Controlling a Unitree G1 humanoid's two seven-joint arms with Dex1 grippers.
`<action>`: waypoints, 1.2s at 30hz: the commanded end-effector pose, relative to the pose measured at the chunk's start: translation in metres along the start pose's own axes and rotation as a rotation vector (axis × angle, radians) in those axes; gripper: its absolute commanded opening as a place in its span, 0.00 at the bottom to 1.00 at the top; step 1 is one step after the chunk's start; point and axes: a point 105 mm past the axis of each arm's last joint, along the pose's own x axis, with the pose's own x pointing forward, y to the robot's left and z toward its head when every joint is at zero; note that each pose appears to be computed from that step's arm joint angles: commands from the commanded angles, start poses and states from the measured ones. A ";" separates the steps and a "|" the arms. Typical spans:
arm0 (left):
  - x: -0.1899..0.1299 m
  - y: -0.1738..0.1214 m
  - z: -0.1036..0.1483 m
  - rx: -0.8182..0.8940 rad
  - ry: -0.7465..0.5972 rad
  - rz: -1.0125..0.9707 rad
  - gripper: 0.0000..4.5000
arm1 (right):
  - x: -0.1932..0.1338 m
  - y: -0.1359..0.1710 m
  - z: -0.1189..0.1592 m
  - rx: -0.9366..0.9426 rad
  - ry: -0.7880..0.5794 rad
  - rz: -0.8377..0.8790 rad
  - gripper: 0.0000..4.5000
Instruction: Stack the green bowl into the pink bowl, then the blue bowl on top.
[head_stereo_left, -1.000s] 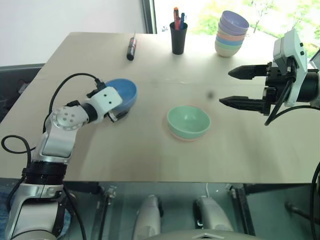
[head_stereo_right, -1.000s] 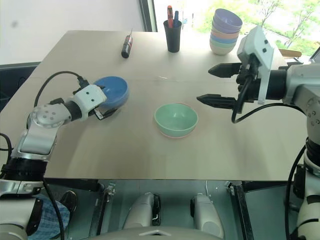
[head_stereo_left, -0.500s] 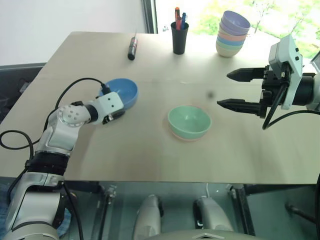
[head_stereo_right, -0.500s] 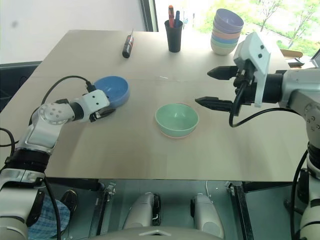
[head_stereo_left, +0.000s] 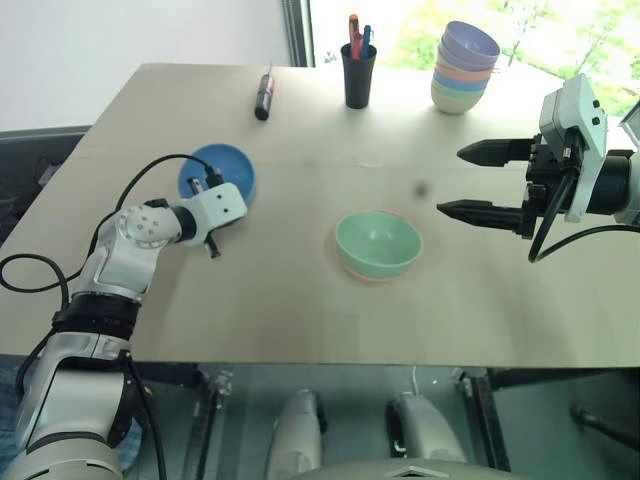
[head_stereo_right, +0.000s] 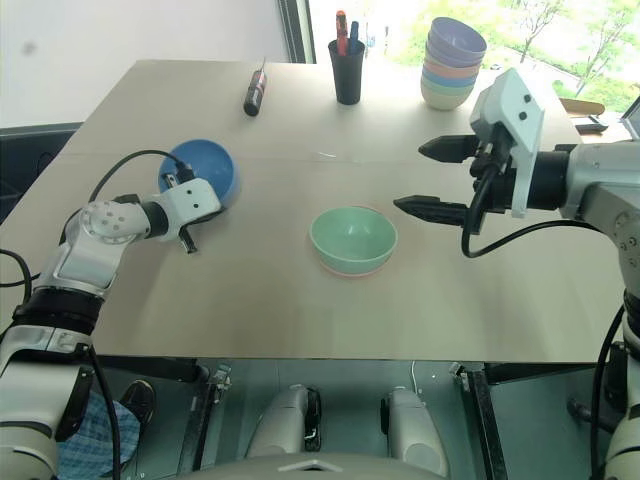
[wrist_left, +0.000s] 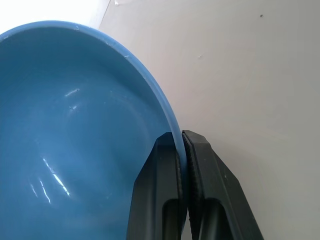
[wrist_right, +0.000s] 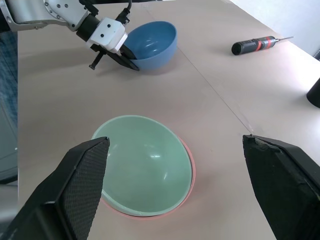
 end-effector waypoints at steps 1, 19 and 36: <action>-0.007 0.018 0.057 0.061 -0.183 -0.024 0.02 | -0.001 0.002 0.008 -0.049 -0.017 -0.003 1.00; -0.021 -0.049 0.184 0.602 -0.642 -0.532 0.02 | -0.005 0.004 0.007 -0.080 -0.005 0.021 1.00; -0.003 -0.078 0.208 0.753 -0.774 -0.656 0.32 | -0.034 0.005 -0.019 -0.022 0.118 -0.106 1.00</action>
